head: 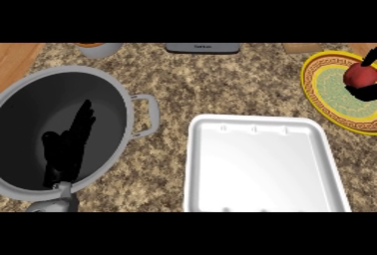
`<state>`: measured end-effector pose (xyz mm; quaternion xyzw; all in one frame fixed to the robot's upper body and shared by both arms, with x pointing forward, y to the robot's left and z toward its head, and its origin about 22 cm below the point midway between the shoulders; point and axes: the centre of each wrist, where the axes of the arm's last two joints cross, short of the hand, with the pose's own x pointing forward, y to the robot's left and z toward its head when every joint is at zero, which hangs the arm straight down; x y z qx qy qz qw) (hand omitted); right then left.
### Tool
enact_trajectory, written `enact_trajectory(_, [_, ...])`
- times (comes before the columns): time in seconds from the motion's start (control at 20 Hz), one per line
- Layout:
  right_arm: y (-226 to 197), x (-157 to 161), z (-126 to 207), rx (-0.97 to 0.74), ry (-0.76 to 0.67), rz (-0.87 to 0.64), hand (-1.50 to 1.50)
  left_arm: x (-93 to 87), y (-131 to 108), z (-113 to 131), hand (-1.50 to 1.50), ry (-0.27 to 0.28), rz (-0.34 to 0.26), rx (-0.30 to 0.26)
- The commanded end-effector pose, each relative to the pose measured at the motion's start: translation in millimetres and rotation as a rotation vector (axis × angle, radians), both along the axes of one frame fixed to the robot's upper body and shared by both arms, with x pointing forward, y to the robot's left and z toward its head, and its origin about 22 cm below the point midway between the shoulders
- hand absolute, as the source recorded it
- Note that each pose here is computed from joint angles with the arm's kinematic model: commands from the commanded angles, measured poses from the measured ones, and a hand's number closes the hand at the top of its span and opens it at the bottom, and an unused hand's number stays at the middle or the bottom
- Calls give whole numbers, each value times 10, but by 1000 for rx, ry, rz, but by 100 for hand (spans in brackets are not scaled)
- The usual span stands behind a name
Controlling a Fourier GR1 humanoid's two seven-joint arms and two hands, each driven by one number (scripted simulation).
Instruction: Pick the bell pepper from the tray and place it in the plate
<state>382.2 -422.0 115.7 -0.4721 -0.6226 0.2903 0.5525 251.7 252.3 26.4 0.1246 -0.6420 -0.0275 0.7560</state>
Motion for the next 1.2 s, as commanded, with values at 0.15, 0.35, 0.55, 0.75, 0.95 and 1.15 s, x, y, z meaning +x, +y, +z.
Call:
enact_trajectory(0.15, [-292,-56,-137,13,211,-14,150,38,-97,-165,0,85,-23,-33])
enact_trajectory(0.35, [-221,-91,-437,65,363,39,150,15,-138,-248,0,75,-38,-45])
enact_trajectory(0.55, [-386,-134,-332,32,482,35,-150,-18,-64,-160,0,76,-60,-37])
enact_trajectory(0.75, [-499,-188,-274,79,441,169,-150,24,-150,-207,0,86,-46,-49])
enact_trajectory(0.95, [-439,-154,-317,292,230,286,-150,-44,-109,-209,0,88,-32,-24])
enact_trajectory(1.15, [-573,-152,-99,606,21,326,-150,-20,-114,-190,0,97,-12,-51])
